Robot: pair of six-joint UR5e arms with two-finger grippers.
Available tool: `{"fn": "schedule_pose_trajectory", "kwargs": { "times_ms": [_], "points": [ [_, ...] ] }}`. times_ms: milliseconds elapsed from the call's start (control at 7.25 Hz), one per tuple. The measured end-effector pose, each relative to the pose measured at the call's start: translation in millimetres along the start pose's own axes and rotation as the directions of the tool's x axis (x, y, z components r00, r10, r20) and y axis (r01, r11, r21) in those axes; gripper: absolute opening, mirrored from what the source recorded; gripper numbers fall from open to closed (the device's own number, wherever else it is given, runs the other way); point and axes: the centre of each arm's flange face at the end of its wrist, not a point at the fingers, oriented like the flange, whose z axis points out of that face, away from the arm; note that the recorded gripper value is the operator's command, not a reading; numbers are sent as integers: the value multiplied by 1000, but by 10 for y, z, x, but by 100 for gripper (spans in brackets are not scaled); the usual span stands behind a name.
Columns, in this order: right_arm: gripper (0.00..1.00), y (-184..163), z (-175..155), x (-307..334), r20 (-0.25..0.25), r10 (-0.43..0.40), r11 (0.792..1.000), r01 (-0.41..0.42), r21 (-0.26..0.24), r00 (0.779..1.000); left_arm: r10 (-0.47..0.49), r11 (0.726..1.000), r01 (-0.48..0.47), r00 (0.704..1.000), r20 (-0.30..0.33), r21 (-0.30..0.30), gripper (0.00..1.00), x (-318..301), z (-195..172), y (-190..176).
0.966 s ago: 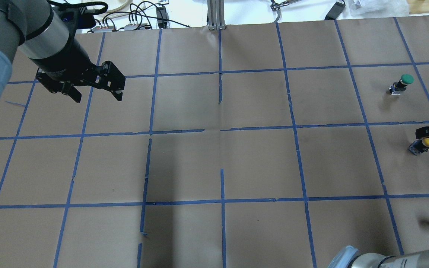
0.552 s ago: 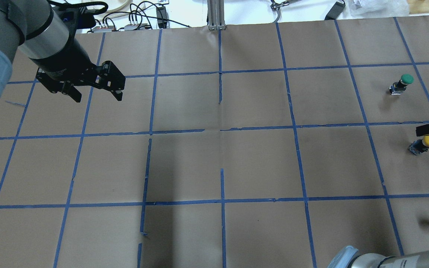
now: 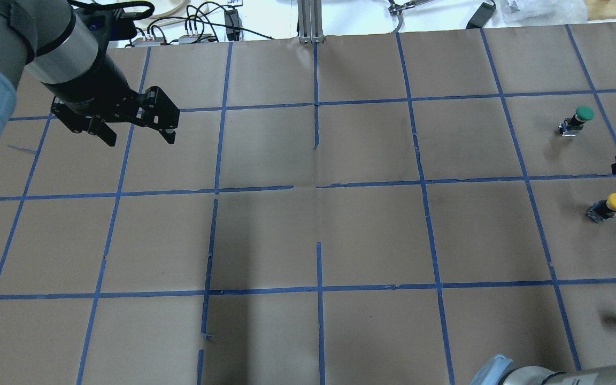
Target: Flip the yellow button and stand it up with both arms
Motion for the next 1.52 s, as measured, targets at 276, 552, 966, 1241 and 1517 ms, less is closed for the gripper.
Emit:
{"fn": "schedule_pose_trajectory", "kwargs": {
  "times_ms": [276,552,966,1241,1517],
  "points": [
    [100,-48,-493,-634,29,39,994,-36,-104,999,0,1000,0,1000,0,1,100,-1,-3,-1],
    [100,127,-932,-1509,7,44,984,-42,-171,999,0,1000,0,1000,0,1,100,0,-6,1],
    [100,491,-1518,-2688,-38,84,978,-90,-187,996,0,1000,0,1000,0,1,100,-2,-4,-1],
    [100,547,-1870,-3084,-62,75,982,-85,-166,995,-1,1000,1,1000,0,1,100,-5,-5,-3],
    [100,515,-1833,-3409,-66,55,984,-65,-167,996,-1,1000,1,1000,-1,1,100,-4,-3,-3]
  ]
}}
